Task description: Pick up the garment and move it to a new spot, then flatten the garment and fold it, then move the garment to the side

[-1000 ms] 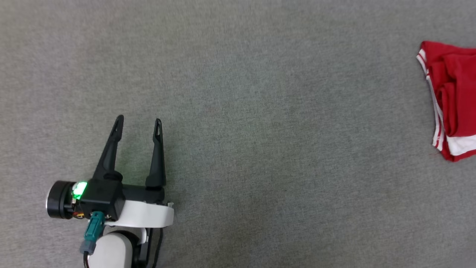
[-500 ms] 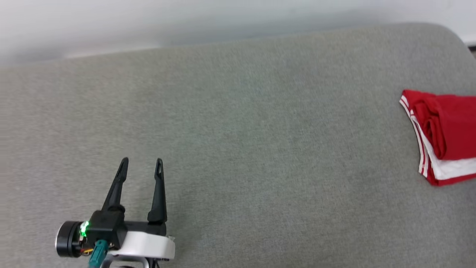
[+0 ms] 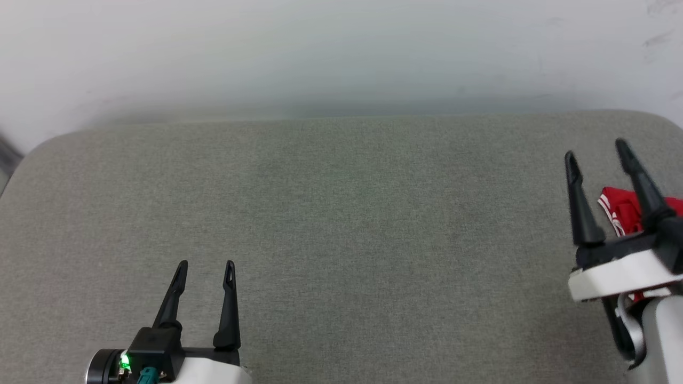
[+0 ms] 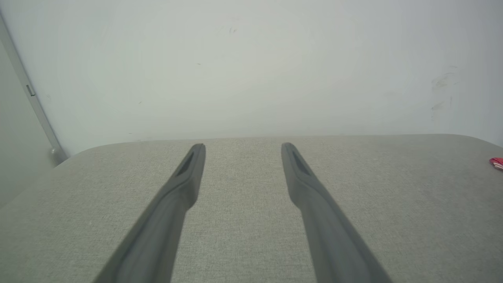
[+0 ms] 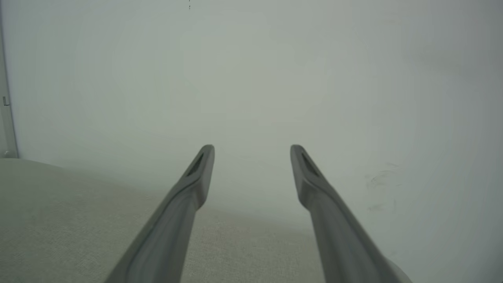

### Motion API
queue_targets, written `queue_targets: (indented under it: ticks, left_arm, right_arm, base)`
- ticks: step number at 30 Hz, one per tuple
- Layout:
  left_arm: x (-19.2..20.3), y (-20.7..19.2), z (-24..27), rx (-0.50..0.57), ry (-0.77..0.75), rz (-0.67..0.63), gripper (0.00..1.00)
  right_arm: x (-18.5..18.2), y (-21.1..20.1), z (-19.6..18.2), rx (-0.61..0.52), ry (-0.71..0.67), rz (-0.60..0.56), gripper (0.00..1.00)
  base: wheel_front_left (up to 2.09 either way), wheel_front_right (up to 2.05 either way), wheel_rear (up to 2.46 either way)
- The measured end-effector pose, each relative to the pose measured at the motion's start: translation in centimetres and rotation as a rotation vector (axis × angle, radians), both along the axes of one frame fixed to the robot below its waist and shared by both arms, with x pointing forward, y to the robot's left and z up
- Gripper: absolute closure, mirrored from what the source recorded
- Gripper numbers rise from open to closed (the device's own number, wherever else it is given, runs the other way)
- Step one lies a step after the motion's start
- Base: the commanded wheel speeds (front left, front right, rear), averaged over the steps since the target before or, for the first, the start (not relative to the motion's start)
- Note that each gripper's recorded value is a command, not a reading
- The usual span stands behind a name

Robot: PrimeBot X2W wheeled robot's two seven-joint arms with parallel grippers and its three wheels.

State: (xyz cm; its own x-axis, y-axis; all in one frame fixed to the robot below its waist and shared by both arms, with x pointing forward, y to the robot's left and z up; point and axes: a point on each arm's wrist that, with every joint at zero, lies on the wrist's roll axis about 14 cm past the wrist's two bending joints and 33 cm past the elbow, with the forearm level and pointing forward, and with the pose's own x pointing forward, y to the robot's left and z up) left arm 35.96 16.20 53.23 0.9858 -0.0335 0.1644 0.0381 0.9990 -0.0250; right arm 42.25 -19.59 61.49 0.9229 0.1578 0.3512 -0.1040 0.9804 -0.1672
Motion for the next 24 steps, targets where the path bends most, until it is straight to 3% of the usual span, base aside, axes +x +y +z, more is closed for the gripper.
queue_targets:
  ticks: [13, 24]
  left_arm:
    - [-2.5, 1.9, -0.4, -0.029, 0.011, 0.056, 0.0]
    - [-3.6, 1.9, -1.6, -0.052, 0.047, 0.054, 0.0]
  right_arm:
    - [-5.1, 1.4, -6.7, 0.151, 0.175, -0.017, 0.0]
    - [-8.4, 1.0, -8.4, 0.206, 0.217, -0.051, 0.0]
  base:
    - [0.0, 0.0, 0.0]
    - [0.0, 0.0, 0.0]
